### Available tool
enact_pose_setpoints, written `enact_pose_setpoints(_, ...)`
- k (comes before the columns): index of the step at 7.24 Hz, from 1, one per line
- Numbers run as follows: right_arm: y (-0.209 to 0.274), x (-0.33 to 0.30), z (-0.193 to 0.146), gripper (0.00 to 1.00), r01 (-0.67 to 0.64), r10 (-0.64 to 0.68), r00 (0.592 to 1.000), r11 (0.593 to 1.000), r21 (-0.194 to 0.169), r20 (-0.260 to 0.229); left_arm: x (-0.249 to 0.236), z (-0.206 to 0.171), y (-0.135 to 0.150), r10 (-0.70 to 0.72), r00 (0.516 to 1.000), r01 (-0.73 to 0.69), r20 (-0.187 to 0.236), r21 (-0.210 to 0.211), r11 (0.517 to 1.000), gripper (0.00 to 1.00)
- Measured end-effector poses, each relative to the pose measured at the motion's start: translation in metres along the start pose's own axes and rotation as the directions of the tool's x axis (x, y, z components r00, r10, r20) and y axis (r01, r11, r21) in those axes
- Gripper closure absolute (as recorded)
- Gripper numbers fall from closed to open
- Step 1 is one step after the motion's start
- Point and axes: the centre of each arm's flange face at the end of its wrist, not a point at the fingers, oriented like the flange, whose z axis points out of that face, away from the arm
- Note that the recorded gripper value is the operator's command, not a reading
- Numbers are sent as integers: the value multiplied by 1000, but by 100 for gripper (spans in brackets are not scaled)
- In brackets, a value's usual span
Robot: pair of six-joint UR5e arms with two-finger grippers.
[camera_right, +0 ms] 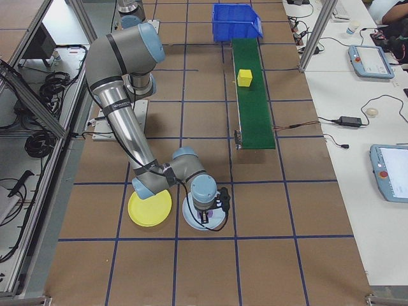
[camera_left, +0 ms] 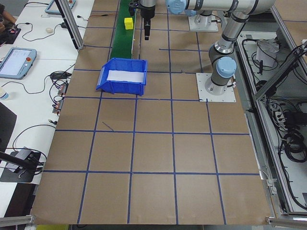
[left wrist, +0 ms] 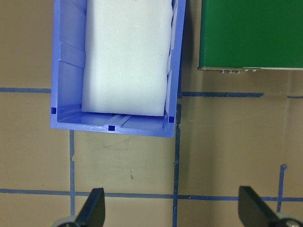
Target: Move block left to right into plate
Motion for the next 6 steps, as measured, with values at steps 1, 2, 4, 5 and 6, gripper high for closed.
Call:
enact_pose_setpoints(1, 1, -2, 1, 21, -4, 4, 1000, 1000, -3, 3, 0, 0, 0, 0, 1000, 0, 0, 0, 1000, 0)
enact_pose_setpoints(2, 2, -4, 2, 21, -2, 2, 1000, 1000, -1, 8, 0, 0, 0, 1, 1000, -1, 0, 0, 1000, 0)
enact_pose_setpoints(4, -1, -5, -17, 21, 4, -4, 1000, 1000, 18, -19, 0, -1, 0, 2, 1000, -2, 0, 2, 1000, 0)
enact_pose_setpoints(5, -8, -11, -36, 21, 13, -11, 999, 1000, 29, -47, -3, -1, -1, 0, 1000, 0, -1, 2, 1000, 0)
enact_pose_setpoints(6, -25, -26, -57, 21, 32, -29, 997, 999, 37, -76, -8, 0, -2, -10, 1000, 10, -3, 1, 1000, 0)
